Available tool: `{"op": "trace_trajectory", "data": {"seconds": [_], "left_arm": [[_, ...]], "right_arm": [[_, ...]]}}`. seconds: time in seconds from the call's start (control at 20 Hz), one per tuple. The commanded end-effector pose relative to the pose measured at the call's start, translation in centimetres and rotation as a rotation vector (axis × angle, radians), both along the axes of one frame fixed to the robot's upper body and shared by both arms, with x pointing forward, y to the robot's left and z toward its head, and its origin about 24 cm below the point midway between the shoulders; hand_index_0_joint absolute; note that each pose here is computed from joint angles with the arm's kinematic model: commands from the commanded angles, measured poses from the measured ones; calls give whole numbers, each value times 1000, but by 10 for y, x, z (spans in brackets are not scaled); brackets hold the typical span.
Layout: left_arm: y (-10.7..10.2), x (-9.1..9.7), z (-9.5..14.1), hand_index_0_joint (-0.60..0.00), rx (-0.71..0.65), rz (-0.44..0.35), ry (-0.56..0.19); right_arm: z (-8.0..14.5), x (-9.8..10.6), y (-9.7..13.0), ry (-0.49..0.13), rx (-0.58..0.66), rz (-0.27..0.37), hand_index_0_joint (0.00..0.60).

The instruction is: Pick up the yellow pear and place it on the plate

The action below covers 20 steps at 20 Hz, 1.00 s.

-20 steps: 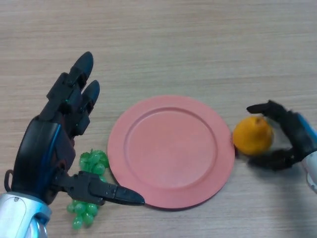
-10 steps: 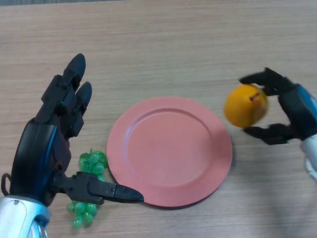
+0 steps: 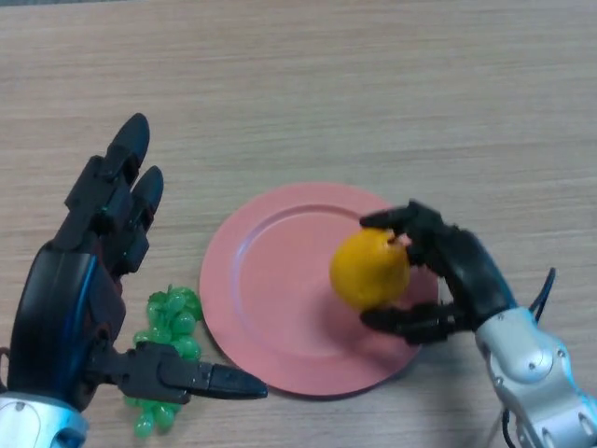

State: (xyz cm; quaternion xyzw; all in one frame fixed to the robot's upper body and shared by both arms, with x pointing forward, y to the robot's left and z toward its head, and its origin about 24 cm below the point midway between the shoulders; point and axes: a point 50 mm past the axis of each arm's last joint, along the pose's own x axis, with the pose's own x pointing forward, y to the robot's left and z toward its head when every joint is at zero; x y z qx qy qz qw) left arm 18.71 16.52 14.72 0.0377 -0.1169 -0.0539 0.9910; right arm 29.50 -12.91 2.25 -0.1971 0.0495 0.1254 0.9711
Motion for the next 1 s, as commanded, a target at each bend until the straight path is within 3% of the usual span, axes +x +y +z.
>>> {"op": "trace_trajectory", "data": {"seconds": [0.05,0.2,0.25,0.4,0.45,0.55,0.65,0.7,0.85,1.0], "left_arm": [[6,-12,28,0,24,21,-222],[8,-13,28,0,38,28,-238],[9,-15,27,0,52,35,-246],[11,-15,30,0,62,44,-241],[12,-14,32,0,62,44,-245],[15,-12,38,0,80,38,-239],[18,-8,40,0,71,34,-264],[19,-8,39,0,71,34,-263],[20,-1,36,0,78,8,-235],[21,2,37,0,83,-39,-206]], "right_arm": [[35,10,6,-160,79,25,500],[41,11,13,-205,77,56,150],[51,13,19,-258,51,78,0],[84,11,18,-338,60,92,0],[104,7,15,-384,64,109,0],[129,-3,7,-416,77,147,0],[143,-17,-5,-452,66,169,0],[146,-23,-9,-451,77,166,0],[156,-65,-18,-343,249,187,0],[158,-86,-27,-339,284,135,0]]}}
